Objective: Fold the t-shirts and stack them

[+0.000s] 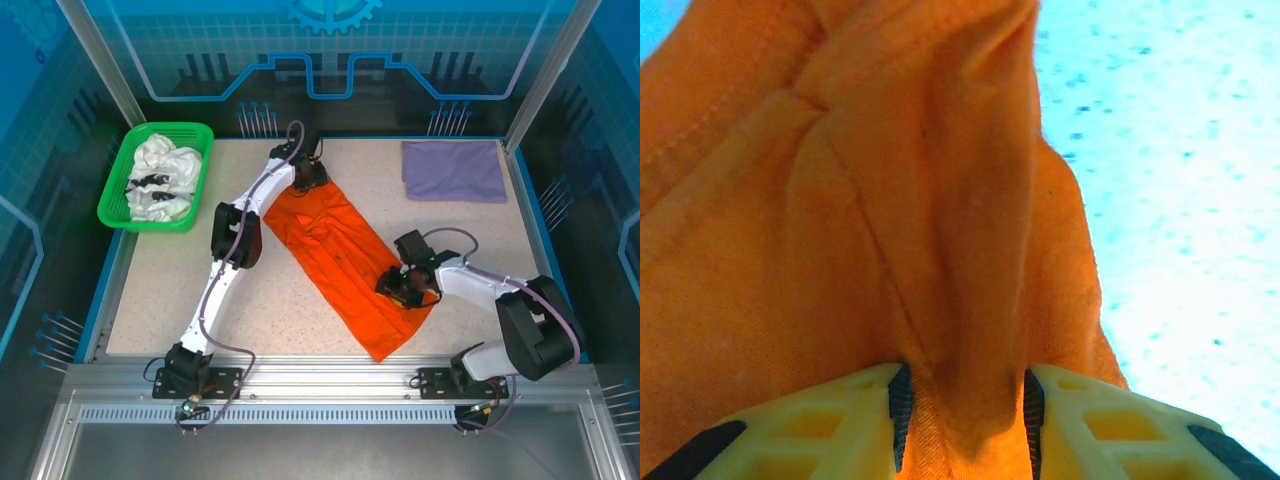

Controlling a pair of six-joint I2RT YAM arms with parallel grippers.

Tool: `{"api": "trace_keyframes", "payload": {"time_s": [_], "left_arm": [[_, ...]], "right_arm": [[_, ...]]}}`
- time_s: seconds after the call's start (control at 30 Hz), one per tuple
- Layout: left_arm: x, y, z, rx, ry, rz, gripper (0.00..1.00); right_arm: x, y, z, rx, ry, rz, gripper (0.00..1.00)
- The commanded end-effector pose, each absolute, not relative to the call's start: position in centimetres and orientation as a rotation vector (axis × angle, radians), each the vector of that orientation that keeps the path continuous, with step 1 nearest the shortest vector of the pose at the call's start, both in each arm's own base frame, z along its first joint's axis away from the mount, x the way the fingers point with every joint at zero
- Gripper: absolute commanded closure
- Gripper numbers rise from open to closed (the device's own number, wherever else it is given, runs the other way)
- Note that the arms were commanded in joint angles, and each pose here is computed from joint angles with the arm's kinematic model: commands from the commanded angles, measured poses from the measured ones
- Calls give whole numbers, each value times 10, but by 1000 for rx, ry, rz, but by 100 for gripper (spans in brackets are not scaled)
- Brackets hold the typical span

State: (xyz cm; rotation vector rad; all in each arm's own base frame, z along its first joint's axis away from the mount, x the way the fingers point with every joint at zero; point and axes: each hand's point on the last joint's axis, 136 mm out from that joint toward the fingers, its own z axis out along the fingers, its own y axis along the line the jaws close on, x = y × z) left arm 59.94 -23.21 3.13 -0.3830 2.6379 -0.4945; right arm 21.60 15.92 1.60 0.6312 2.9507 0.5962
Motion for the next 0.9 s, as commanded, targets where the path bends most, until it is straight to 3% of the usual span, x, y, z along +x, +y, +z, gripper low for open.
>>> {"api": "trace_keyframes", "payload": {"time_s": [0.0, 0.2, 0.43, 0.67, 0.87], "left_arm": [[609, -273, 26, -317, 2591, -784, 63], [624, -313, 42, -268, 2467, -1030, 64], [628, -330, 99, -160, 2351, -1066, 58], [609, -290, 200, -129, 2296, -920, 45], [560, -213, 182, -328, 2429, -572, 46]], "right_arm": [[166, 158, -12, 853, 3049, 439, 52], [157, 205, -13, 847, 3036, 430, 52], [162, 236, 3, 821, 2970, 418, 47], [174, 228, 23, 732, 2923, 342, 44], [179, 207, 45, 603, 2873, 307, 41]]}}
